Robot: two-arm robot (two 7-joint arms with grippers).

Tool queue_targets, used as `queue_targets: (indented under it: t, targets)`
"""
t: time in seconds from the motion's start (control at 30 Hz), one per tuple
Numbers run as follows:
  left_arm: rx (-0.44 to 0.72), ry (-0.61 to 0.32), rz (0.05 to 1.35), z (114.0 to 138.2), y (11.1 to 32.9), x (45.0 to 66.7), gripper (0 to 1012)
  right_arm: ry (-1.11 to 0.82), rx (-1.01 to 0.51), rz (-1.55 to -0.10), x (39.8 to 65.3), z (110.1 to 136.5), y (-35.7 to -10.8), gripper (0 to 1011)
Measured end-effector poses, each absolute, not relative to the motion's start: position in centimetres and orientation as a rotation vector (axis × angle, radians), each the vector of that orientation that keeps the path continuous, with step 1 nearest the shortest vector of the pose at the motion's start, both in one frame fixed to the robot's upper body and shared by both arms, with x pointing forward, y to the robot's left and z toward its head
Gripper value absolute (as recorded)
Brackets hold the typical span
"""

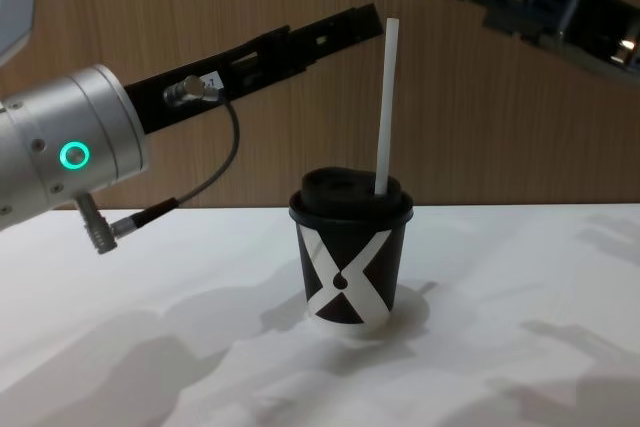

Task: Pick up the straw with one hand, pass it to the other hand, and insert it into the cup.

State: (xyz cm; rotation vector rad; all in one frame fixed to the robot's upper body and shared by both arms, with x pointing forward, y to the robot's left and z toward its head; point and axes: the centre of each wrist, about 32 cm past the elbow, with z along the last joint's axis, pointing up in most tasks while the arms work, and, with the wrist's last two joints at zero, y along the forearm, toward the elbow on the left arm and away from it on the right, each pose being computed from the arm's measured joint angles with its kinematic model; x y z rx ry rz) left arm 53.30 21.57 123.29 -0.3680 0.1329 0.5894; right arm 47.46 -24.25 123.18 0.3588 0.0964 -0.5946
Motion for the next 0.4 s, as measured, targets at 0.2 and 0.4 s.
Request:
queue_targets:
  t: [0.2, 0.4]
  targets:
    - [-0.372, 0.133, 0.587, 123.18, 21.82, 52.97, 1003, 0.106, 0.357, -0.607, 46.97, 122.99, -24.32, 1001]
    - [-0.374, 0.133, 0.585, 123.13, 21.97, 52.79, 1003, 0.112, 0.356, -0.615, 46.61, 122.87, -24.37, 1001]
